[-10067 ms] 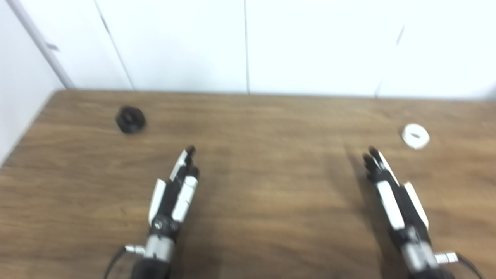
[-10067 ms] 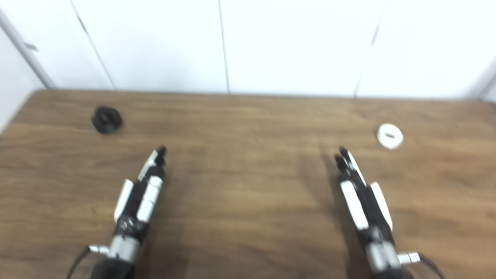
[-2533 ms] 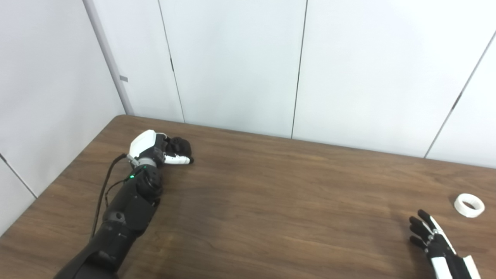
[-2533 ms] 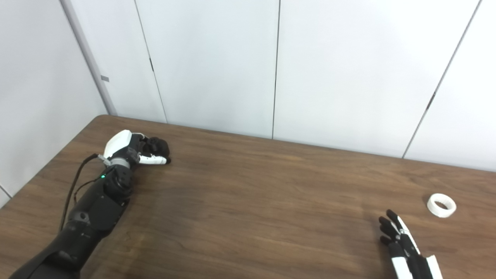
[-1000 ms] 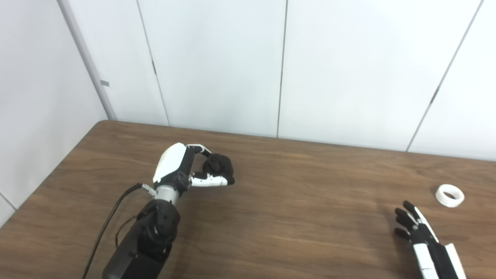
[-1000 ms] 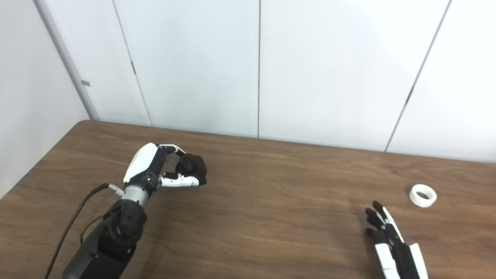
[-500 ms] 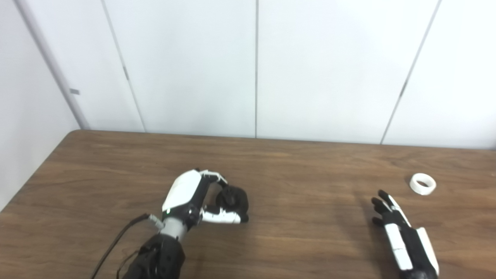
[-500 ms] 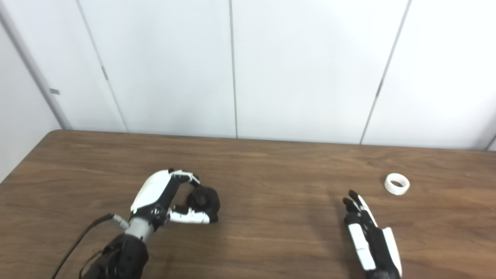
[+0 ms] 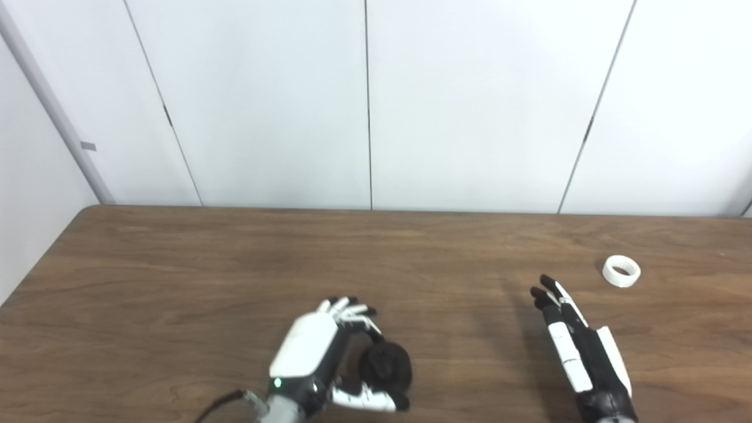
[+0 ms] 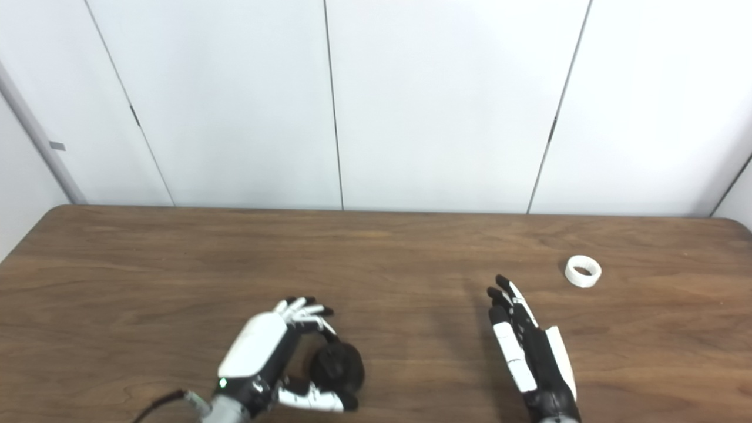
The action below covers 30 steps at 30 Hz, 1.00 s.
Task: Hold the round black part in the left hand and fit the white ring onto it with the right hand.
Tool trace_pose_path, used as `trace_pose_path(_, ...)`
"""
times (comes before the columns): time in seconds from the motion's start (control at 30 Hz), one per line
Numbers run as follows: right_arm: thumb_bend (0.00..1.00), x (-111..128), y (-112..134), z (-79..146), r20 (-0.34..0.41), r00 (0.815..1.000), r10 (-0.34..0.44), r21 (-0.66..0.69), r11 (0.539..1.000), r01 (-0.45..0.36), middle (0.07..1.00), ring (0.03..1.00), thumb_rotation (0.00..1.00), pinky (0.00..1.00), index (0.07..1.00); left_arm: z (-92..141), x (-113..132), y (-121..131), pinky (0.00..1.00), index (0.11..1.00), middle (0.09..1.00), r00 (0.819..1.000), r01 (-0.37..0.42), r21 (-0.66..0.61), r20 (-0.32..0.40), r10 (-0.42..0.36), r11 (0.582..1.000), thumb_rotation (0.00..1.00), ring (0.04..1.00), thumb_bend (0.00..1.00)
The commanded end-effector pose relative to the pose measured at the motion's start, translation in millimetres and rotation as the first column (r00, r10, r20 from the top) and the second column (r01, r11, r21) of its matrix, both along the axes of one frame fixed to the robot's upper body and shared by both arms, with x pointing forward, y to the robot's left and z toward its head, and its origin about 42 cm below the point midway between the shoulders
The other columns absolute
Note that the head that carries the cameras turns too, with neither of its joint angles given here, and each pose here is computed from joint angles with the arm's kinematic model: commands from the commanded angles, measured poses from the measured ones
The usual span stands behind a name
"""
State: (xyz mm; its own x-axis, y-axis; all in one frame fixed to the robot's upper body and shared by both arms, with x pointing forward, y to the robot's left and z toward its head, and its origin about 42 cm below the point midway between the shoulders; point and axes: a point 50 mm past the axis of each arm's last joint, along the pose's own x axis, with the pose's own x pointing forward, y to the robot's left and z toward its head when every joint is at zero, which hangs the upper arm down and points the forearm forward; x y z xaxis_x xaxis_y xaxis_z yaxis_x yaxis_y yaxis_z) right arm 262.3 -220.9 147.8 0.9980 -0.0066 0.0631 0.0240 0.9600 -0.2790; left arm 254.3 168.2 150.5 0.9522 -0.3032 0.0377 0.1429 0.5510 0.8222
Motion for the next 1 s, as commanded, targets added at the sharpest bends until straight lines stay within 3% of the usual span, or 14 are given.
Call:
trace_pose_path(0.0,0.53,5,4,21,0.083,0.997,0.002,-0.003,1.0,-0.002,0.891,0.902,1.0,0.96,0.937,9,-6,-7,1.0,0.484,0.841,0.996,0.033,0.006,0.088,-0.034,0.999,0.05,0.949,0.52)
trace_pose_path(0.3,0.52,2,2,26,0.074,0.997,-0.004,-0.005,1.0,0.004,0.898,0.922,1.0,0.97,0.944,-15,-26,-15,1.0,0.485,0.827,0.993,0.094,0.03,0.062,-0.096,0.995,0.05,0.942,0.52)
trace_pose_path(0.77,0.51,0,-11,33,0.076,0.997,-0.009,0.002,1.0,0.009,0.907,0.928,1.0,0.99,0.952,-31,-37,-13,1.0,0.485,0.829,0.996,0.079,0.049,0.031,-0.081,0.996,0.05,0.934,0.52)
trace_pose_path(0.9,0.53,0,-15,36,0.067,0.997,-0.028,-0.031,0.999,0.03,0.895,0.904,1.0,0.93,0.92,-33,-38,-12,1.0,0.485,0.822,0.996,0.076,0.059,0.049,-0.079,0.995,0.05,0.925,0.52)
trace_pose_path(0.97,0.54,0,-17,38,0.062,0.997,-0.04,-0.069,0.997,0.044,0.884,0.892,0.9,0.89,0.894,-34,-38,-11,1.0,0.485,0.821,0.995,0.075,0.063,0.055,-0.079,0.995,0.05,0.923,0.52)
